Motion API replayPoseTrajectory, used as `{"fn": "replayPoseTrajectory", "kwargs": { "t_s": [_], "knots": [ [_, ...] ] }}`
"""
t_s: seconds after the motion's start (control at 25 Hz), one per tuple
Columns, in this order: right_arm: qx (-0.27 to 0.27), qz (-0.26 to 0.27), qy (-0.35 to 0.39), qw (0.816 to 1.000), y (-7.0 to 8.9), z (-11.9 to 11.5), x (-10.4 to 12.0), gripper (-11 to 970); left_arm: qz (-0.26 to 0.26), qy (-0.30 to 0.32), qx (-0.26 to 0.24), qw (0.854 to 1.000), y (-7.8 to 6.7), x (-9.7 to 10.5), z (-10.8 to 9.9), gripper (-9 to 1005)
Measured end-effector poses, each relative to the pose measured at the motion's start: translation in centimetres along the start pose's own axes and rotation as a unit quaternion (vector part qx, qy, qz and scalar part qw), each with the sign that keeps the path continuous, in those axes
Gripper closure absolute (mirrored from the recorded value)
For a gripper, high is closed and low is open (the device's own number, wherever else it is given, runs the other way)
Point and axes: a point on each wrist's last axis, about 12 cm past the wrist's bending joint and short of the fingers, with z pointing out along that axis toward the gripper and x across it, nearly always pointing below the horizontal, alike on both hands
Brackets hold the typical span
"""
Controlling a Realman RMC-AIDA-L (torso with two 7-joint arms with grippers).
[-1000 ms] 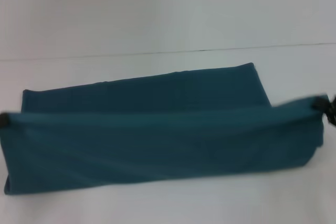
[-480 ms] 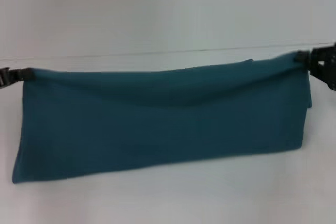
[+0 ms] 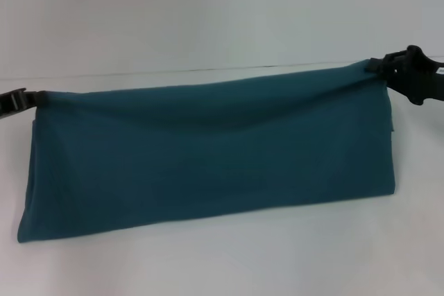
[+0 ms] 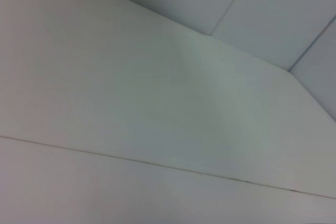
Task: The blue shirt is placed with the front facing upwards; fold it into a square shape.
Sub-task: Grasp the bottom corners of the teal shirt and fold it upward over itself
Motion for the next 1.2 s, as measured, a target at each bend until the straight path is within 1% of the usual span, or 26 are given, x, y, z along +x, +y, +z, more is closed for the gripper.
{"fn": "replayPoseTrajectory", "kwargs": {
  "t_s": [0.2,0.32,0.48,0.76,0.84,0.92,1.04,1.2],
  "knots": [
    [0.025,-0.013,-0.015,0.999,0.1,1.4,-0.3,859,-0.019,-0.005,-0.027,0.999,1.0,0.8,0.4,997],
    [0.038,-0.018,-0.016,0.999,0.1,1.9,-0.3,859,-0.028,-0.005,-0.035,0.999,1.4,1.2,0.4,987],
    [0.042,-0.012,-0.026,0.999,-0.1,2.1,-0.3,859,-0.03,-0.011,-0.037,0.999,1.4,1.4,0.4,948],
    [0.024,-0.003,-0.049,0.999,0.2,2.1,-0.7,858,-0.031,-0.023,-0.042,0.998,1.2,1.1,0.6,880],
    [0.024,-0.007,-0.05,0.998,0.2,2.0,-0.8,738,-0.031,-0.026,-0.045,0.998,1.2,1.0,0.6,860],
    [0.024,-0.015,-0.052,0.998,0.3,2.0,-1.0,657,-0.031,-0.03,-0.051,0.998,1.4,1.0,0.6,841],
    [0.022,-0.034,-0.054,0.998,0.1,1.5,-1.1,536,-0.028,-0.034,-0.06,0.997,1.7,0.9,0.3,732],
    [-0.008,-0.092,-0.062,0.994,-0.5,-0.2,-0.6,353,-0.013,-0.039,-0.073,0.997,2.2,1.6,-0.9,596]
  ]
}}
